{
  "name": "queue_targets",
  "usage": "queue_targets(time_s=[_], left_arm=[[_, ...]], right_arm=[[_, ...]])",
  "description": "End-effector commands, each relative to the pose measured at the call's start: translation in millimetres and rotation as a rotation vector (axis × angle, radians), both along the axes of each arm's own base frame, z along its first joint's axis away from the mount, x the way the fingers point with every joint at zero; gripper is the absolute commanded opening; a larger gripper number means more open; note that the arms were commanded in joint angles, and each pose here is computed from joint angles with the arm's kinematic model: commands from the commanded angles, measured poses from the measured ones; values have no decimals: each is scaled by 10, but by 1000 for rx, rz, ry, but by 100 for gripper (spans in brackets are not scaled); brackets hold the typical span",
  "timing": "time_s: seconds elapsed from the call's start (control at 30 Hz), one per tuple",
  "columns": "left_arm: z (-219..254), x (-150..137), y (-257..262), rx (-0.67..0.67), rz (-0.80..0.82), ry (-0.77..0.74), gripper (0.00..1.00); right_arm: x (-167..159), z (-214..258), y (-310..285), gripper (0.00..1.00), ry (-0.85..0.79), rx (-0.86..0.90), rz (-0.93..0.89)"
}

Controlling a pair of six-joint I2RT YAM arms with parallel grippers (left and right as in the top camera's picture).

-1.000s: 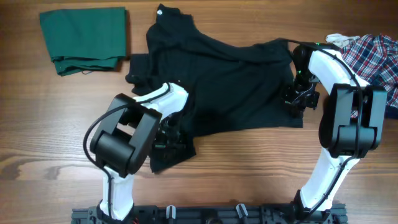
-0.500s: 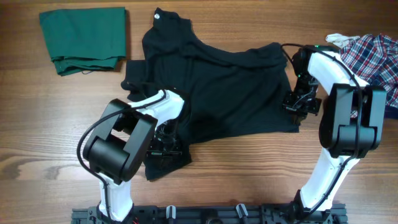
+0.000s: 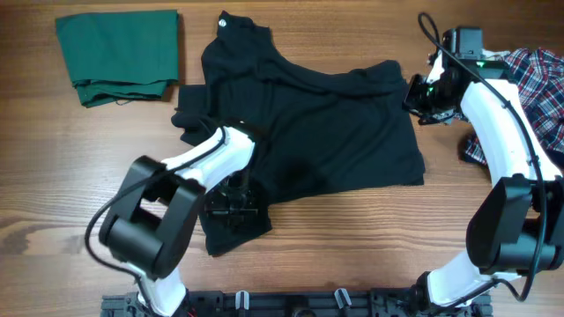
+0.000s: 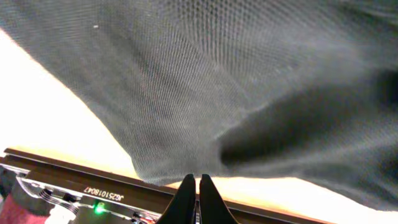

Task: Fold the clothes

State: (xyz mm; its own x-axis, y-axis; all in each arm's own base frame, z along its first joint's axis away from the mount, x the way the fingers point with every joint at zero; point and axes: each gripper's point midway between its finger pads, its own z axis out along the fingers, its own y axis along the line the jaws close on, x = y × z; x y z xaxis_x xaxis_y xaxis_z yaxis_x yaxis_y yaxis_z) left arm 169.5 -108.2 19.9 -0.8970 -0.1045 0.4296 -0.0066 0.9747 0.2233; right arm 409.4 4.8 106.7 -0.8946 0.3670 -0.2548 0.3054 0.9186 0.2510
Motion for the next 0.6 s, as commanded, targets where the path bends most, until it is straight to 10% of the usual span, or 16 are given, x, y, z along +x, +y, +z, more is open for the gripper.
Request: queue_targets(time_s=[0.0, 0.13, 0.27, 0.57], left_arm=[[20, 88, -29, -14, 3, -50, 5], [-38, 200, -93, -43, 2, -100, 17], [-85, 353, -181, -80, 2, -164, 41], [340, 892, -405, -141, -18, -351, 50]], right_arm=[[212, 163, 78, 40, -101, 42, 31], [463, 230, 202, 61, -202, 106, 61], [655, 107, 269, 63, -220, 148, -7], [836, -524, 517, 65, -141, 240, -54]])
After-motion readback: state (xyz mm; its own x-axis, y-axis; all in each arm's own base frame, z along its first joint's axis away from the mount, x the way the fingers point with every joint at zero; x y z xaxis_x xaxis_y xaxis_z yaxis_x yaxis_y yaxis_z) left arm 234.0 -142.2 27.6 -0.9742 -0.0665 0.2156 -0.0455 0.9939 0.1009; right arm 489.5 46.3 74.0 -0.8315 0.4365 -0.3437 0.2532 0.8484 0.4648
